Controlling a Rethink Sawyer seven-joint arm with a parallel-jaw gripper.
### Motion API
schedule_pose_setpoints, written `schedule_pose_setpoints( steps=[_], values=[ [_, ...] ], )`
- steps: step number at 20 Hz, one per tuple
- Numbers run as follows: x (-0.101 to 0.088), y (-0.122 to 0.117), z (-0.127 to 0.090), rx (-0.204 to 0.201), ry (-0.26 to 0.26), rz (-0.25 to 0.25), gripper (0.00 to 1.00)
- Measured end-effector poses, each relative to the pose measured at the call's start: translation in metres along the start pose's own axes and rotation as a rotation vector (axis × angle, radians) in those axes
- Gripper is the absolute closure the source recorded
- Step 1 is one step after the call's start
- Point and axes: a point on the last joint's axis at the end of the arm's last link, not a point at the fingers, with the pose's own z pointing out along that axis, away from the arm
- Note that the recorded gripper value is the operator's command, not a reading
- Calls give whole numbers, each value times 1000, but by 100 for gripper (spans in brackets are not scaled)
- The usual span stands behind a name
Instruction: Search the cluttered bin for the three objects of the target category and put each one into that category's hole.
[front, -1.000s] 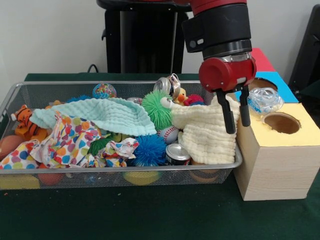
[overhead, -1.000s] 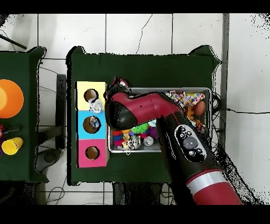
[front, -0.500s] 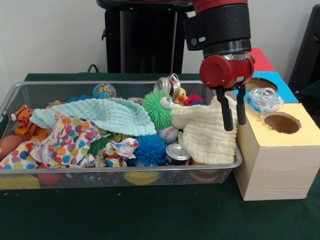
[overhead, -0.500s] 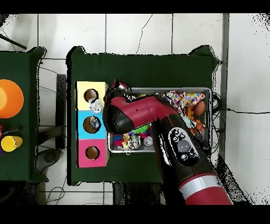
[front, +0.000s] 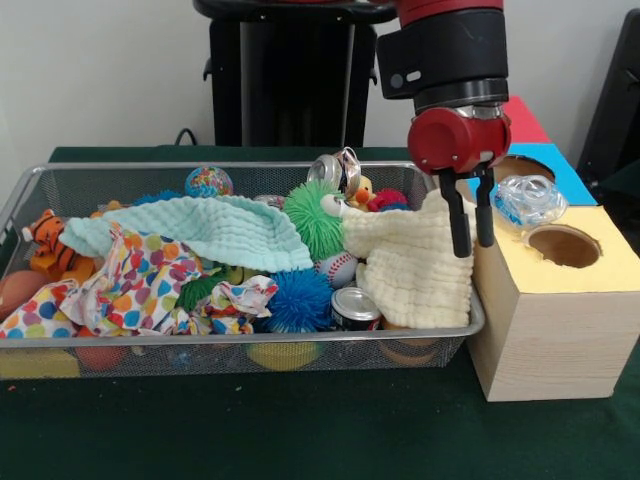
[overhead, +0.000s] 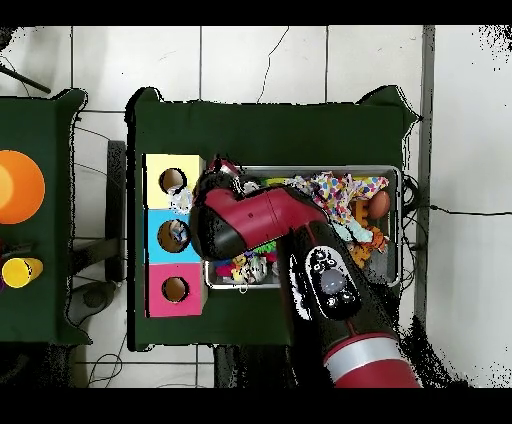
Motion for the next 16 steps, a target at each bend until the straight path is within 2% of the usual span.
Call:
schedule_pose_setpoints(
  steps=[16],
  values=[
    [-1,20,-1,1,46,-37,0]
  ],
)
